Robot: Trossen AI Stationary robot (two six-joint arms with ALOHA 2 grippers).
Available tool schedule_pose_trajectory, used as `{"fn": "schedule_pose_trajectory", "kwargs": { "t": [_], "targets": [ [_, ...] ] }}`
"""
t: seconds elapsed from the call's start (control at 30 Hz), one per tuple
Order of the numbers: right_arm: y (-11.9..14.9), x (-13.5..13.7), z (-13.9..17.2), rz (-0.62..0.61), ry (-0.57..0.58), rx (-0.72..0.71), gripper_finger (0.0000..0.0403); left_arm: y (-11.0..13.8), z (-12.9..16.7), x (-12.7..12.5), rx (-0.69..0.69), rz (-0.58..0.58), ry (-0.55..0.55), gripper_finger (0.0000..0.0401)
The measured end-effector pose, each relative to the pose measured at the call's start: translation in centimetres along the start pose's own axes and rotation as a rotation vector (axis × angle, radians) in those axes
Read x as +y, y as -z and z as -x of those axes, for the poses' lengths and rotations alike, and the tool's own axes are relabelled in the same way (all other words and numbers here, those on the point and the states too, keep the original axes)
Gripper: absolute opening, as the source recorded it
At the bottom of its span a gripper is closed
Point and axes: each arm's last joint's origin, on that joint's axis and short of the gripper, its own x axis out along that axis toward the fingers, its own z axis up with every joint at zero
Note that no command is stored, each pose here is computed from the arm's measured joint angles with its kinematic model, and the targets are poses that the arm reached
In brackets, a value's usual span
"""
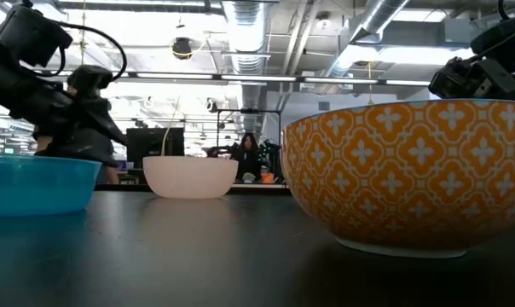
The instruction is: Nest bowls inside each other
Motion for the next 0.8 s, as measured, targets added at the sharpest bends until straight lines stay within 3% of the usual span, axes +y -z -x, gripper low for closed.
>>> {"fn": "schedule_pose_trajectory", "kwargs": {
  "t": [0.17,0.3,0.4,0.6,0.8],
  "targets": [
    [-2.0,0.7,0.2,-0.069,-0.058,-0.145,0.0004,-0.5,0.2,-1.4,-0.024,-0.107,0.136,0.0164],
    [-5.2,1.9,0.5,-0.061,-0.104,-0.248,0.0004,-1.7,0.8,-3.3,-0.052,-0.241,0.074,0.0164],
    [-8.0,2.8,0.3,-0.035,-0.092,-0.263,0.0004,-3.2,1.9,-5.3,-0.078,-0.390,-0.038,0.0164],
    [-13.6,4.2,-2.8,0.063,0.016,-0.204,0.0004,-6.3,4.4,-8.0,-0.160,-0.642,-0.417,0.0164],
    [-18.2,4.1,-10.1,0.089,0.112,-0.116,0.0004,-8.4,4.6,-8.5,-0.210,-0.668,-0.640,0.0164]
  ]
}}
